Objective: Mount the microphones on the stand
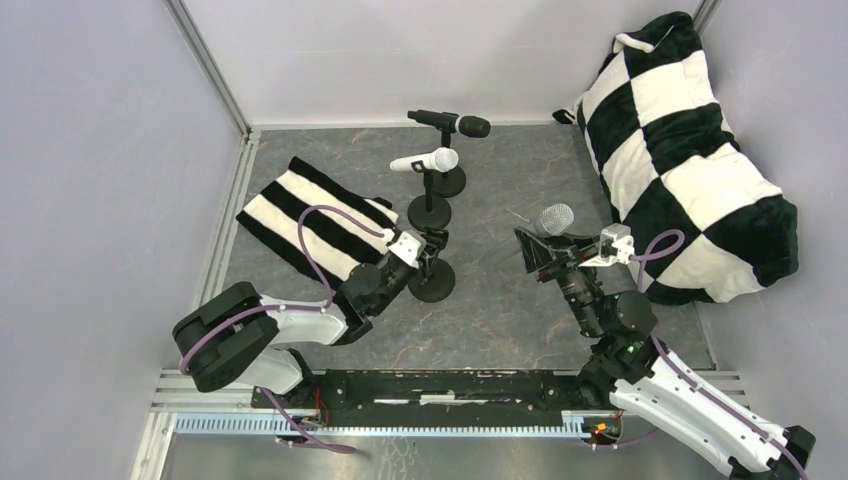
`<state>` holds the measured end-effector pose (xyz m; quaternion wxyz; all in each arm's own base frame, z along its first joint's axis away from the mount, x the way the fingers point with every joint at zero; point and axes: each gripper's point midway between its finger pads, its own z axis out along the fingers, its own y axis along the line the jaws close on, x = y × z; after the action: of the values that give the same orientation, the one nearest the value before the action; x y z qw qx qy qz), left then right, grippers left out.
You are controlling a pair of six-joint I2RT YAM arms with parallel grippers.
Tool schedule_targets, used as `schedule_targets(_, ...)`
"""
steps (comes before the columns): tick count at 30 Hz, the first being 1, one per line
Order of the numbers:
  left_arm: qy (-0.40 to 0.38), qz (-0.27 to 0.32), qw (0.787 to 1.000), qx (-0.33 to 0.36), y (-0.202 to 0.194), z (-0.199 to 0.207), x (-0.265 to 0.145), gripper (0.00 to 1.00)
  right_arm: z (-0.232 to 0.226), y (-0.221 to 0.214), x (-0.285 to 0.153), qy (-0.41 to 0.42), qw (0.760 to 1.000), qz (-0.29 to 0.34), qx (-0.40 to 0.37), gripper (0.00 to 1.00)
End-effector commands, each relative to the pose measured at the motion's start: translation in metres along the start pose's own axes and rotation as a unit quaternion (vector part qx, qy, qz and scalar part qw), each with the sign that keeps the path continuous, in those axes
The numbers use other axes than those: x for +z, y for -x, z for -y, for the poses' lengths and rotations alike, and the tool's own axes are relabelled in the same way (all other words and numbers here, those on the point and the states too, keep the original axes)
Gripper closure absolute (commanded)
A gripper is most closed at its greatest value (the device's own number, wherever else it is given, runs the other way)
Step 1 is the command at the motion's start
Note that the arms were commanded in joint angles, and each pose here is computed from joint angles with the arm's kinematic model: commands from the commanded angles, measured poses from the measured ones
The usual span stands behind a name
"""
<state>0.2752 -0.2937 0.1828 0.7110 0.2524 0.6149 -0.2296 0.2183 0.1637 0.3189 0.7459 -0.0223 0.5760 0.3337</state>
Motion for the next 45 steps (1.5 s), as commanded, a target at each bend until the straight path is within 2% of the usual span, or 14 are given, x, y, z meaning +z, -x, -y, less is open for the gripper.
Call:
schedule_targets(1, -0.034, 0.026, 0.996, -0.078, 0.012, 0.018, -0.001, 0.75, -0.013, 0.023, 0.002, 0.028, 0.998, 0.047, 0.028, 1.0)
schedule_targets(2, -0.031, 0.022, 0.997, -0.074, 0.012, 0.017, 0.0, 0.63, -0.014, 0.023, 0.002, 0.031, 0.998, 0.045, 0.028, 1.0)
schedule_targets(4, -0.028, 0.005, 0.998, -0.057, 0.007, 0.016, 0.003, 0.49, -0.014, 0.023, 0.001, 0.032, 0.998, 0.044, 0.028, 1.0)
schedule_targets(7, -0.026, -0.003, 0.999, -0.02, 0.007, 0.012, 0.005, 0.39, -0.012, 0.022, -0.001, 0.028, 0.998, 0.045, 0.025, 1.0)
schedule_targets(13, -0.022, -0.003, 0.999, 0.034, 0.012, 0.007, 0.007, 0.3, -0.009, 0.022, -0.004, 0.024, 0.999, 0.045, 0.02, 1.0)
schedule_targets(20, -0.021, 0.016, 0.998, 0.054, 0.028, 0.006, 0.011, 0.28, -0.01, 0.02, -0.003, 0.026, 0.999, 0.042, 0.02, 1.0)
schedule_targets(29, -0.023, 0.045, 0.998, 0.031, 0.044, 0.009, 0.015, 0.3, -0.01, 0.018, -0.003, 0.027, 0.999, 0.039, 0.021, 1.0)
schedule_targets(32, -0.028, 0.053, 0.998, 0.02, 0.05, 0.011, 0.015, 0.38, -0.011, 0.017, -0.003, 0.028, 0.999, 0.038, 0.021, 1.0)
schedule_targets(40, -0.06, 0.073, 0.995, -0.043, 0.057, 0.026, 0.014, 0.69, -0.011, 0.011, -0.002, 0.031, 0.999, 0.03, 0.025, 1.0)
schedule_targets(45, -0.059, 0.076, 0.993, -0.063, 0.055, 0.026, 0.011, 0.75, -0.012, 0.012, -0.003, 0.032, 0.999, 0.031, 0.026, 1.0)
